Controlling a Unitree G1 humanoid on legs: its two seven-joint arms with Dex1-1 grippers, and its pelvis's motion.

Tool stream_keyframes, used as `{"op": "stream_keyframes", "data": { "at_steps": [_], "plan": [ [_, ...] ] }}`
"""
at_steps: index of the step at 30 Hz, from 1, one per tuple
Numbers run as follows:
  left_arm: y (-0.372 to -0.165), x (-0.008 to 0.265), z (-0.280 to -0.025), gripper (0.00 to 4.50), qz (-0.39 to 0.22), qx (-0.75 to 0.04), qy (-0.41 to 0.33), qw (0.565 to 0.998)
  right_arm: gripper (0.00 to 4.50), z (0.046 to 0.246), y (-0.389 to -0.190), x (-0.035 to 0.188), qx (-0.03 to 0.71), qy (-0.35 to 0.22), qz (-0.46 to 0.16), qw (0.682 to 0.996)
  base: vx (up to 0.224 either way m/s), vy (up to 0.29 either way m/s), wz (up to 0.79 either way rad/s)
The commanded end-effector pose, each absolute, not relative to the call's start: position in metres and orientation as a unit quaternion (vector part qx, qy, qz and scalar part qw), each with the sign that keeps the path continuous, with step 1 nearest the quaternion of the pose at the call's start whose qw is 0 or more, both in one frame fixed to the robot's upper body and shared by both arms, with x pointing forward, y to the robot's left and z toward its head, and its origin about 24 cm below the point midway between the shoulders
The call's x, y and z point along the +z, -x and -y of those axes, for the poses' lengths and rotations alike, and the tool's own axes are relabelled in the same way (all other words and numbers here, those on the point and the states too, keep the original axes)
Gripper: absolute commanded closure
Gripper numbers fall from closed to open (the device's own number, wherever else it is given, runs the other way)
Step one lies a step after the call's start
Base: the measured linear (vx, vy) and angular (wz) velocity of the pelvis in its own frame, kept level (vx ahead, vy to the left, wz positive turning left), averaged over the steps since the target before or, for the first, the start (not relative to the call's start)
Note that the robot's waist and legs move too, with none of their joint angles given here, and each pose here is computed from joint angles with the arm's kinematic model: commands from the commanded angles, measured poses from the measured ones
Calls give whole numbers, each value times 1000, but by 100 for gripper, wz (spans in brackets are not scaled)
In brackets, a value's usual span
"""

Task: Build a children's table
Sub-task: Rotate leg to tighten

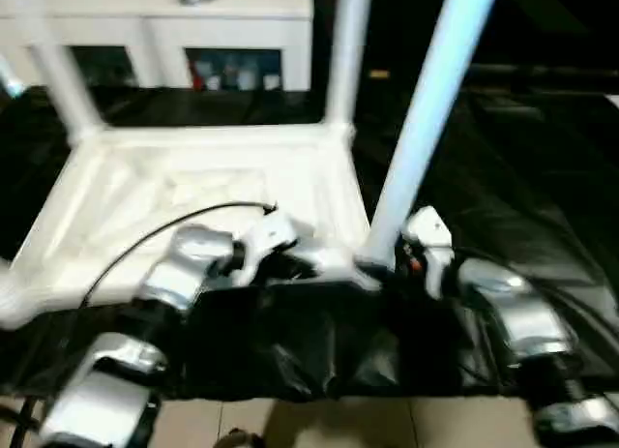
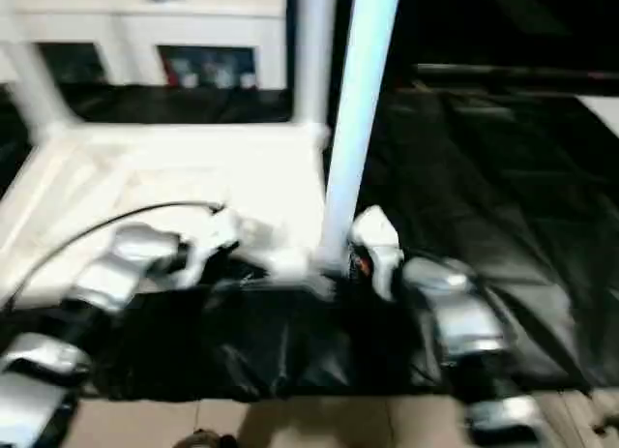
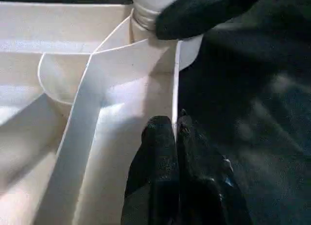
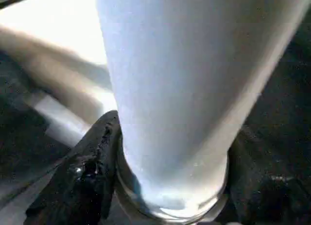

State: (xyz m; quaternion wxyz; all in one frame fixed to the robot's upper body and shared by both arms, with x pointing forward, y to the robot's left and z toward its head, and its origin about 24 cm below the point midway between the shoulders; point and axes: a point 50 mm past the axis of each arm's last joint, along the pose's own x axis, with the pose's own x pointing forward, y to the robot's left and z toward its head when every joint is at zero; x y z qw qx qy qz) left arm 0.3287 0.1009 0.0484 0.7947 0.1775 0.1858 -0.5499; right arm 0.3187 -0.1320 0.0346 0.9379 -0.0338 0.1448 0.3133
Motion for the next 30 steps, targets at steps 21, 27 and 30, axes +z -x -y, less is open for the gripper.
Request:
{"op": "stream_keyframes", "data": {
  "at_steps": [21, 27, 30],
  "plan": [
    [-319, 62, -120, 450, -158, -662, -198, 705, 53, 137, -294, 49, 581, 100, -136, 796, 0, 0, 0],
    [-320, 67, -130, 450, -166, -679, -194, 688, 87, 147, -291, 50, 641, 111, -168, 741, 0, 0, 0],
    [-320, 67, -132, 450, -168, -683, -196, 684, 127, 146, -292, 51, 649, 108, -170, 734, 0, 0, 0]
  ]
}}
